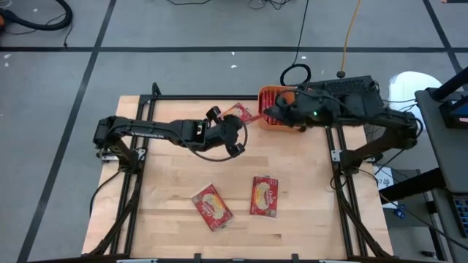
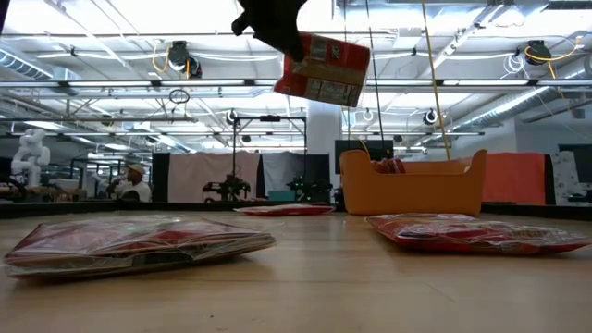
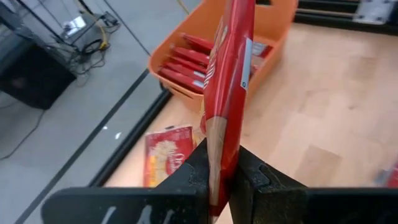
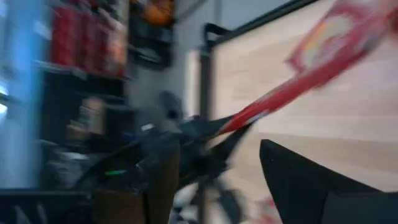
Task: Sort popcorn bags into baskets
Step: Put the red popcorn bag into the orange bin
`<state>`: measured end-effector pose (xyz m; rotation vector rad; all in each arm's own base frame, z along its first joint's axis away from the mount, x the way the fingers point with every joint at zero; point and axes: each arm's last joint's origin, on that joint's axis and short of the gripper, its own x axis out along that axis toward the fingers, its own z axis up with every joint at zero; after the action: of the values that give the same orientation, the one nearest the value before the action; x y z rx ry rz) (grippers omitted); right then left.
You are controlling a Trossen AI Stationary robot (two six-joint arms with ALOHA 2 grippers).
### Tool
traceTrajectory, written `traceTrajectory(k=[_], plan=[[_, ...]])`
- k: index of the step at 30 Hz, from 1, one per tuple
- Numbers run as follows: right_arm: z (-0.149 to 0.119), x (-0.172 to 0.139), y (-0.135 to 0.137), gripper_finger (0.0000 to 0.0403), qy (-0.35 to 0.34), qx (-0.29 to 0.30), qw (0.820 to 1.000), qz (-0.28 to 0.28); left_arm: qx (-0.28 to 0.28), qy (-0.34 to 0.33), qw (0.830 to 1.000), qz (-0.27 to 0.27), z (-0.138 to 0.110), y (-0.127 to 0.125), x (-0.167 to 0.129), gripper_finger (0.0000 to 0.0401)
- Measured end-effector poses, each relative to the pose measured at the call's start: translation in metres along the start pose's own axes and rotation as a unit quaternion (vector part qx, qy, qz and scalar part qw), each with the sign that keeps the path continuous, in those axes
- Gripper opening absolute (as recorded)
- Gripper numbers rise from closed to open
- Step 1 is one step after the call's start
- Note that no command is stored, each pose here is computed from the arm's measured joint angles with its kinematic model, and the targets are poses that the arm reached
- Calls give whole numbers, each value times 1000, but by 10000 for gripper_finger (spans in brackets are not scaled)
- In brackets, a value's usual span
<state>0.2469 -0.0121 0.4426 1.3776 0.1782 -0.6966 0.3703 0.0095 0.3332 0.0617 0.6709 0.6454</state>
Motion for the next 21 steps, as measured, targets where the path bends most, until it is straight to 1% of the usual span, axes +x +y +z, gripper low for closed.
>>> traceTrajectory(k=[2,4,5,8,10,11,13,15,18,19,21], plan=[[-7,7,-6,227,-14,50,998,45,7,-1,1000,7,2,5,4,30],[-14,20,-14,236,-22,111,990,89,21,-1,1000,12,3,10,6,30],[-17,28,-21,240,-26,131,986,103,29,0,999,14,3,11,8,30],[-22,55,-46,246,-38,142,984,101,39,3,999,21,4,17,11,30],[-21,70,-65,247,-47,172,980,89,42,4,999,25,4,20,13,30],[-20,77,-72,247,-51,192,976,92,46,4,999,26,4,21,14,30],[-18,89,-86,247,-60,221,967,115,58,3,998,27,5,22,14,30],[-17,98,-96,247,-66,240,956,153,76,3,997,27,5,22,14,30],[-14,103,-106,247,-83,278,934,210,95,3,995,25,5,22,14,30],[-14,105,-111,247,-93,289,928,216,98,4,995,25,5,22,14,30],[-12,109,-122,247,-106,302,923,214,101,2,995,25,5,22,14,30]])
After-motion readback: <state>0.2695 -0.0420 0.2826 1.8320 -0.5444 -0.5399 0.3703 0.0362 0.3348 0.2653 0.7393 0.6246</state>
